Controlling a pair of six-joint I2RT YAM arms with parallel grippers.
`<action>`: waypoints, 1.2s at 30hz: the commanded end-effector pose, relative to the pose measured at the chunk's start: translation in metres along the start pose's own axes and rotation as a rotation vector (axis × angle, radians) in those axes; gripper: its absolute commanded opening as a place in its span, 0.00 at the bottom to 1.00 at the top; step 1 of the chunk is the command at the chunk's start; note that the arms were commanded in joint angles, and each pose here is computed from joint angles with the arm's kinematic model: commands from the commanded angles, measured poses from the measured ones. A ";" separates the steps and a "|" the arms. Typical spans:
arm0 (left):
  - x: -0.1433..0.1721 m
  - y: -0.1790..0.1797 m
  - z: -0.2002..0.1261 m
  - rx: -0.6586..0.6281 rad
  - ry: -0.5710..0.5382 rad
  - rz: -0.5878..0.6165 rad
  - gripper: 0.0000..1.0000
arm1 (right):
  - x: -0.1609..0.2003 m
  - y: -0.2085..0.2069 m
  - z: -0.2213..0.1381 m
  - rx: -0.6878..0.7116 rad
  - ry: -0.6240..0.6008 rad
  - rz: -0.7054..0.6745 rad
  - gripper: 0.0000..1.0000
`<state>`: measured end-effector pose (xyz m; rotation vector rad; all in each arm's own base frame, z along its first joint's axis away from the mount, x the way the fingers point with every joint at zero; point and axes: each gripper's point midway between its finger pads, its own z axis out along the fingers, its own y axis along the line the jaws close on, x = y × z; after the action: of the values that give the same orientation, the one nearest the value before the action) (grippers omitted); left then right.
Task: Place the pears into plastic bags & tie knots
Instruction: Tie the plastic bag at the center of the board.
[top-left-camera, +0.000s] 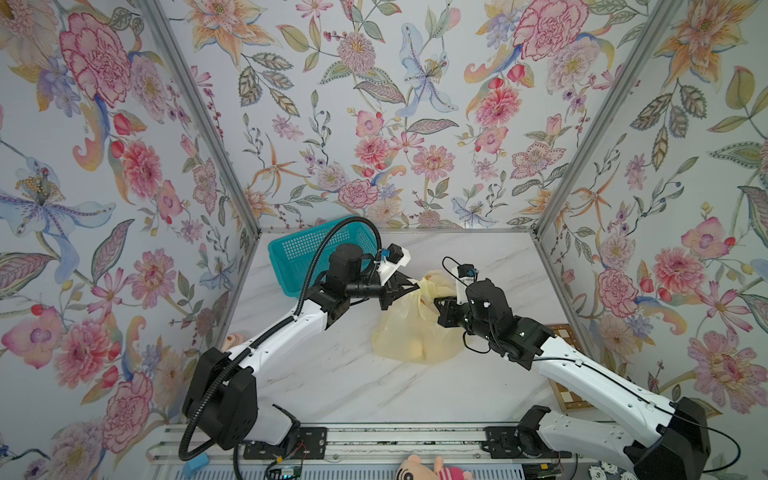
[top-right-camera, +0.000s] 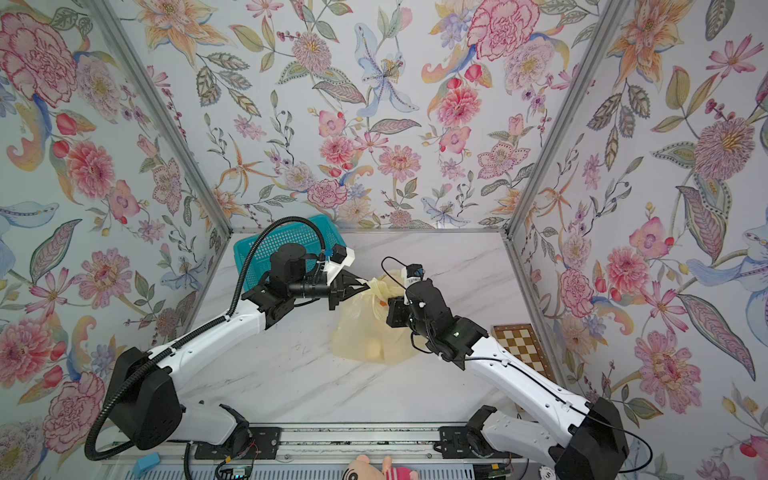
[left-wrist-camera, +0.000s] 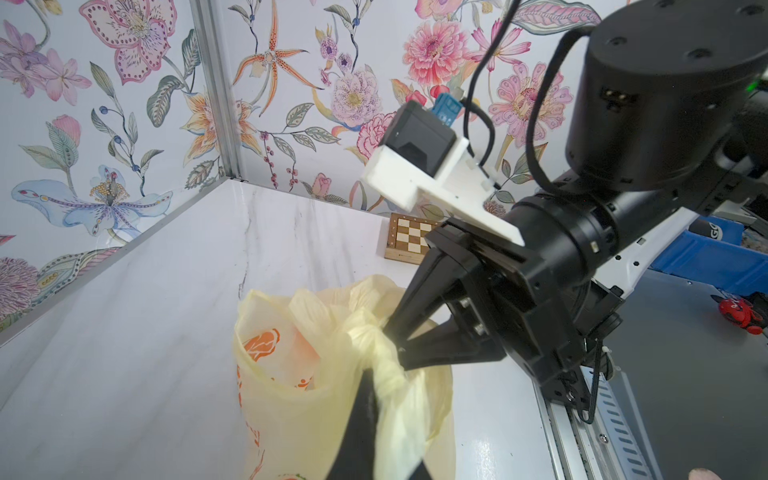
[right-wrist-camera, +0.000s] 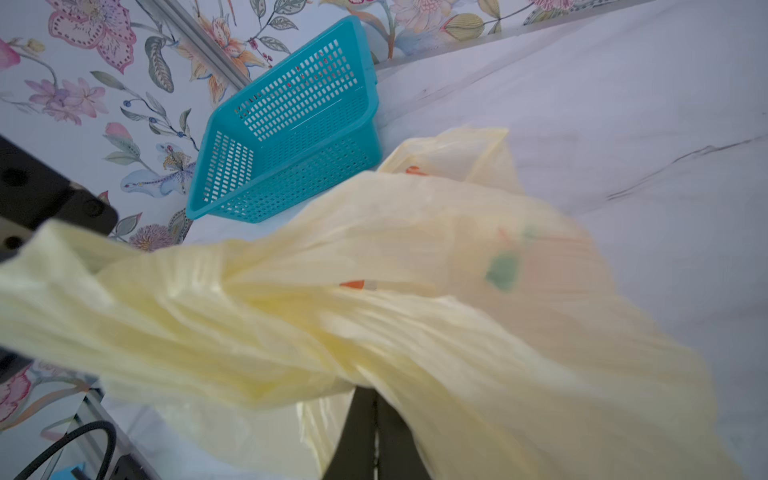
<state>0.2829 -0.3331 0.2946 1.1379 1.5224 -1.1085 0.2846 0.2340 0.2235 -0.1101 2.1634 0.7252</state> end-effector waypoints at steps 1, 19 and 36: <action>-0.039 -0.010 -0.002 -0.005 -0.074 0.082 0.00 | 0.009 -0.006 0.019 -0.077 0.010 0.014 0.00; -0.052 -0.038 0.033 0.024 -0.024 0.072 0.00 | -0.014 0.059 0.042 -0.619 -0.151 -0.067 0.00; 0.031 -0.038 0.024 -0.083 0.054 -0.061 0.11 | -0.040 0.100 0.023 -0.920 -0.580 -0.472 0.00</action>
<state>0.2584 -0.3566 0.2569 1.1023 1.6825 -1.0019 0.3065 0.3197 0.2536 -0.6698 1.2725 1.2785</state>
